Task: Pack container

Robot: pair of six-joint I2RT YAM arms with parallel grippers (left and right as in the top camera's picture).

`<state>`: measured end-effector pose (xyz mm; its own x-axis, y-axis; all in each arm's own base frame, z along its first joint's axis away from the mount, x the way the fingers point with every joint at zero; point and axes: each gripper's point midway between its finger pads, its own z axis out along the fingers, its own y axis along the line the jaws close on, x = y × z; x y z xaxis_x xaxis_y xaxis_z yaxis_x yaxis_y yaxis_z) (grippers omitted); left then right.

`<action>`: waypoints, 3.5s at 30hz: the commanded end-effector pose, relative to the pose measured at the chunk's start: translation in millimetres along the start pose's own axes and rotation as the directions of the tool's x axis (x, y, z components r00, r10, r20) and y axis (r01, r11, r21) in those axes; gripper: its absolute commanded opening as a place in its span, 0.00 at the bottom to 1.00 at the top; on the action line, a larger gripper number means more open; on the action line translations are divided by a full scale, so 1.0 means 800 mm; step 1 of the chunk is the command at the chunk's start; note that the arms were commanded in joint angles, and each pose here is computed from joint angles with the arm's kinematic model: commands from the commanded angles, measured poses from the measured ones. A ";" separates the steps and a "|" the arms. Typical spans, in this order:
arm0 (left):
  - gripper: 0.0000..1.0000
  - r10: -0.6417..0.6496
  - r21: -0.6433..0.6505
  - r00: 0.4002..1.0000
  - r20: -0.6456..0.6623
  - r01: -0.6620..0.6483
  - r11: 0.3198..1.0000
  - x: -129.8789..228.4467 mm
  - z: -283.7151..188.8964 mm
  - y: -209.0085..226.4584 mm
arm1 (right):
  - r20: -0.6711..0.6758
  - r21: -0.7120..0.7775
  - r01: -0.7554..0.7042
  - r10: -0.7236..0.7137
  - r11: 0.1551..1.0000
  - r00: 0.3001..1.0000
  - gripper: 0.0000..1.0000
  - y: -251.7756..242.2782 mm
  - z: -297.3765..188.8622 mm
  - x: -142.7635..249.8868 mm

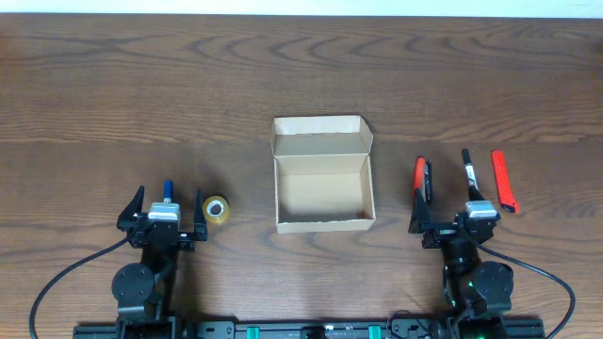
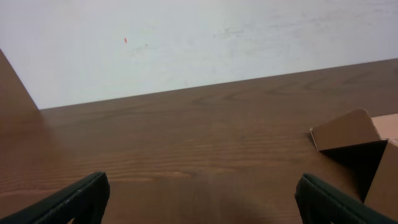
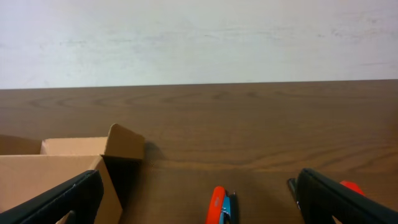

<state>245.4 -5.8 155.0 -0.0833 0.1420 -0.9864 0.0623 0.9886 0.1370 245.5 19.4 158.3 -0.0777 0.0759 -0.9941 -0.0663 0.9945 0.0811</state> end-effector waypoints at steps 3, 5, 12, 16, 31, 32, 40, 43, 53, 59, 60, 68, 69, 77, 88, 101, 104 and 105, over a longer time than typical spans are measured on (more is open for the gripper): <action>0.95 -0.008 0.025 0.999 -0.052 0.010 1.000 0.020 0.000 -0.007 | -0.002 0.005 0.012 -0.012 1.000 1.000 0.99 -0.002 0.000 0.002; 0.95 -0.008 0.025 0.999 -0.052 0.010 1.000 0.020 0.000 -0.007 | -0.002 0.005 0.012 -0.012 1.000 1.000 0.99 -0.002 0.000 0.002; 0.95 -0.008 0.025 0.999 -0.052 0.010 1.000 0.020 0.000 -0.007 | -0.002 0.005 0.012 -0.012 1.000 1.000 0.99 -0.002 0.000 0.002; 0.95 -0.008 0.025 0.999 -0.052 0.010 1.000 0.020 0.000 -0.007 | -0.002 0.005 0.012 -0.012 1.000 1.000 0.99 -0.002 0.000 0.002; 0.95 -0.008 0.025 0.999 -0.052 0.010 1.000 0.020 0.000 -0.007 | -0.002 0.005 0.012 -0.012 1.000 1.000 0.99 -0.002 0.000 0.002; 0.95 -0.008 0.025 0.999 -0.052 0.010 1.000 0.020 0.000 -0.007 | -0.002 0.005 0.012 -0.012 1.000 1.000 0.99 -0.002 0.000 0.002; 0.95 -0.008 0.025 0.999 -0.052 0.010 1.000 0.020 0.000 -0.007 | -0.002 0.005 0.012 -0.012 1.000 1.000 0.99 -0.002 0.000 0.002; 0.95 -0.008 0.025 0.999 -0.052 0.010 1.000 0.020 0.000 -0.007 | -0.002 0.005 0.012 -0.012 1.000 1.000 0.99 -0.002 0.000 0.002; 0.96 -0.008 0.025 0.999 -0.052 0.010 1.000 0.020 0.000 -0.007 | -0.002 0.005 0.012 -0.012 1.000 1.000 0.99 -0.002 0.000 0.002; 0.95 -0.008 0.025 0.999 -0.052 0.010 1.000 0.020 0.000 -0.007 | -0.003 0.006 0.012 -0.012 1.000 1.000 0.99 -0.002 0.000 0.002; 0.95 -0.008 0.025 0.999 -0.051 0.009 1.000 0.019 0.000 -0.007 | -0.002 0.005 0.012 -0.012 1.000 1.000 0.99 -0.002 0.000 0.002; 0.95 -0.009 0.025 0.999 -0.050 0.010 1.000 0.019 0.000 -0.007 | -0.011 -0.023 -0.207 0.207 0.978 0.978 0.99 0.005 0.000 0.000; 0.95 -0.009 0.026 0.999 -0.050 0.011 1.000 0.019 0.000 -0.007 | -0.011 -0.042 -0.206 0.205 0.978 0.979 0.99 0.009 -0.001 -0.004; 0.95 -0.161 0.014 0.985 -0.057 0.162 0.987 0.020 0.000 -0.006 | -0.211 0.018 -0.117 0.118 0.993 0.970 0.99 0.003 -0.016 -0.033; 0.95 -0.195 0.008 0.979 -0.057 0.196 0.981 0.020 0.000 -0.006 | -0.737 -0.048 -0.048 -0.003 0.998 0.675 0.99 0.016 -0.004 -0.105; 0.96 -0.256 0.013 0.965 -0.058 0.258 0.966 0.020 0.000 -0.007 | -0.931 0.122 -0.047 0.131 0.991 0.342 0.99 -0.018 0.073 0.018; 0.95 -0.256 0.012 0.965 -0.058 0.257 0.966 0.020 0.000 -0.007 | -0.930 0.121 -0.042 0.128 0.992 0.345 0.99 -0.022 0.090 0.030; 0.95 -0.256 0.012 0.965 -0.058 0.257 0.966 0.020 0.000 -0.007 | -0.928 0.126 -0.035 0.130 0.991 0.350 0.99 -0.025 0.097 0.034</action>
<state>245.3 -5.1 154.9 -0.0970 -0.0914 -0.9911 0.0369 0.9948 -0.0954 312.6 15.1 126.8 -0.9634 0.0631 -0.2605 0.0300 0.9912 0.1288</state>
